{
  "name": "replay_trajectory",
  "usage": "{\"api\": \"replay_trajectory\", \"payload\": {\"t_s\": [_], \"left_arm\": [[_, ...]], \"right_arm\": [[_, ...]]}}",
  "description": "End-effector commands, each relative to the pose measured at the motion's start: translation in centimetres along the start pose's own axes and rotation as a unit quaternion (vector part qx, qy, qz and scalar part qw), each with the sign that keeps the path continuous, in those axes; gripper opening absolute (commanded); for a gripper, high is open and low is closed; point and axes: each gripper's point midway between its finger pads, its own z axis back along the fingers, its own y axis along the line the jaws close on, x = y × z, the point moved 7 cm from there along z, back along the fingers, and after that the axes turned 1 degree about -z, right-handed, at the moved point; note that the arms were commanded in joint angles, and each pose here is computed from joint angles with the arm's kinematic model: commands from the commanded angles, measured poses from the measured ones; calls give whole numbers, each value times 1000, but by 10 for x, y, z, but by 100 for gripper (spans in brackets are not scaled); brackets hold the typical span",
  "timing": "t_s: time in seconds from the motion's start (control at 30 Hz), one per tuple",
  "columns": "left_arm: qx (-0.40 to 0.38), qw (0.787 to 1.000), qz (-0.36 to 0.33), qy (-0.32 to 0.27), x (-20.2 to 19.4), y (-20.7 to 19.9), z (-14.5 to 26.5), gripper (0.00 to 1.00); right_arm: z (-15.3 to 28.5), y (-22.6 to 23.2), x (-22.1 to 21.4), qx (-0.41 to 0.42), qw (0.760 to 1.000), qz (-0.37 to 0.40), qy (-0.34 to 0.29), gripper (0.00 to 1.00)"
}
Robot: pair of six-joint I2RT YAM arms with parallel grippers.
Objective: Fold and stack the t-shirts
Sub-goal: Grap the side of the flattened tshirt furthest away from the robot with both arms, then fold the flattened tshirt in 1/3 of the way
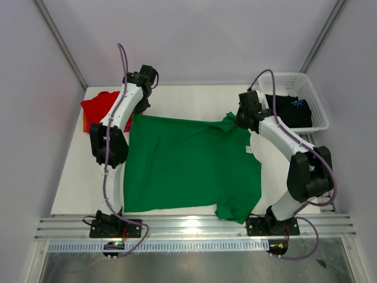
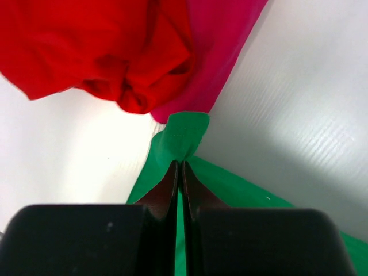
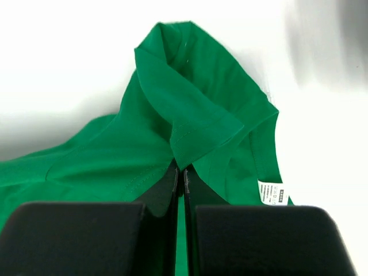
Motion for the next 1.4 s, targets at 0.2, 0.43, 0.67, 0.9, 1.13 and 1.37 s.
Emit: {"api": "replay_trajectory", "payload": {"t_s": [0.2,0.43,0.67,0.9,1.13,1.37], "left_arm": [[-2,1000,14,7,-14,32,46,0],[22,999,-6,32,-45,32,51,0],[41,997,2,63,-76,38,52,0],[73,995,-11,72,-94,52,62,0],[75,993,-4,94,-122,58,63,0],[83,989,5,123,-161,57,44,0]], "right_arm": [[36,-12,-1,7,1000,-9,-20,3],[54,-26,-25,7,1000,-11,4,3],[68,-34,-46,7,1000,-10,23,3],[77,-46,-77,11,998,-7,54,3],[83,-57,-99,10,997,-8,73,3],[82,-62,-114,13,996,-12,85,3]]}}
